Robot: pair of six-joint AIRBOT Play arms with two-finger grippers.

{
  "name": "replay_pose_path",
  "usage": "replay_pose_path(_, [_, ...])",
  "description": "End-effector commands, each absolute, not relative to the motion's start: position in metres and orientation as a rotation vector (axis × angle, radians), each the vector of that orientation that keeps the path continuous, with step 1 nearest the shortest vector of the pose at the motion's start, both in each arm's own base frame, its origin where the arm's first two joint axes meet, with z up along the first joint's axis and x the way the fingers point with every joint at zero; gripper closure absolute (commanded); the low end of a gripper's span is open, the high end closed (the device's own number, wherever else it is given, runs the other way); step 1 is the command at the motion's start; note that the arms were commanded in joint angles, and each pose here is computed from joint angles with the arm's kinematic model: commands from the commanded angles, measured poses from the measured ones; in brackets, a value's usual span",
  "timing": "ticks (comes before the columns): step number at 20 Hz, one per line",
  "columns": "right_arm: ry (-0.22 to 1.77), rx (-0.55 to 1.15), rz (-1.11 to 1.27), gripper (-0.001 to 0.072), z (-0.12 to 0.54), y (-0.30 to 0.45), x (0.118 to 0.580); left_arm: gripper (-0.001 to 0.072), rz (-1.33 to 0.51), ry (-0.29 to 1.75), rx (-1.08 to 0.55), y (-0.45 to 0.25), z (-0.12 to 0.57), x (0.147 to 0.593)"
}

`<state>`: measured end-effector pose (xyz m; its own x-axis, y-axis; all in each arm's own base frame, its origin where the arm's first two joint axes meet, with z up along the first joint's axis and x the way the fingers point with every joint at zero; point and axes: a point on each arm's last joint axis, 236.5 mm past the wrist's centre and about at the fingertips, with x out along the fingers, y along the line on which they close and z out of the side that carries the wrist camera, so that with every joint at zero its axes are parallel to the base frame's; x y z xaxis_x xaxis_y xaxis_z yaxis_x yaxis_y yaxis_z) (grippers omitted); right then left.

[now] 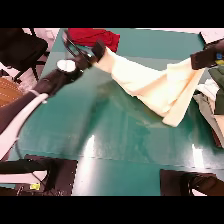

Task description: Fold the shirts.

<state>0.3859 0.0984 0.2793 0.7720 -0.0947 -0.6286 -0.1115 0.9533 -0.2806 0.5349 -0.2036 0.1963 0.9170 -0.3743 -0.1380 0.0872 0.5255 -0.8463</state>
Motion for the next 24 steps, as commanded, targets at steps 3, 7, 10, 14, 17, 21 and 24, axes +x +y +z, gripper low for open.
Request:
replay_pose_path(3, [0.587, -0.284, 0.051, 0.0691, 0.299, 0.086, 0.394, 0.0687, -0.389, 0.075, -0.816, -0.169, 0.322, 0.483])
replay_pose_path(7, [0.619, -0.343, 0.059, 0.0691, 0.294, 0.081, 0.390, 0.0687, -0.430, -0.080, -0.756, -0.149, 0.396, 0.454])
replay_pose_path(10, [0.671, -0.340, 0.054, 0.0692, 0.288, 0.076, 0.374, 0.0687, -0.518, -0.103, -0.685, -0.149, 0.435, 0.436])
replay_pose_path(14, [0.499, -0.291, 0.053, 0.0692, 0.335, 0.070, 0.367, 0.0687, -0.510, -0.079, -0.663, -0.150, 0.428, 0.446])
replay_pose_path(17, [0.329, -0.259, 0.040, 0.0692, 0.376, 0.063, 0.382, 0.0687, -0.438, -0.039, -0.752, -0.142, 0.397, 0.484])
replay_pose_path(21, [0.385, -0.229, 0.004, 0.0692, 0.387, 0.050, 0.365, 0.0687, -0.530, 0.010, -0.684, -0.166, 0.405, 0.482])
replay_pose_path(24, [0.401, -0.190, 0.031, 0.0692, 0.401, 0.047, 0.322, 0.0687, -0.617, 0.022, -0.479, -0.180, 0.438, 0.434])
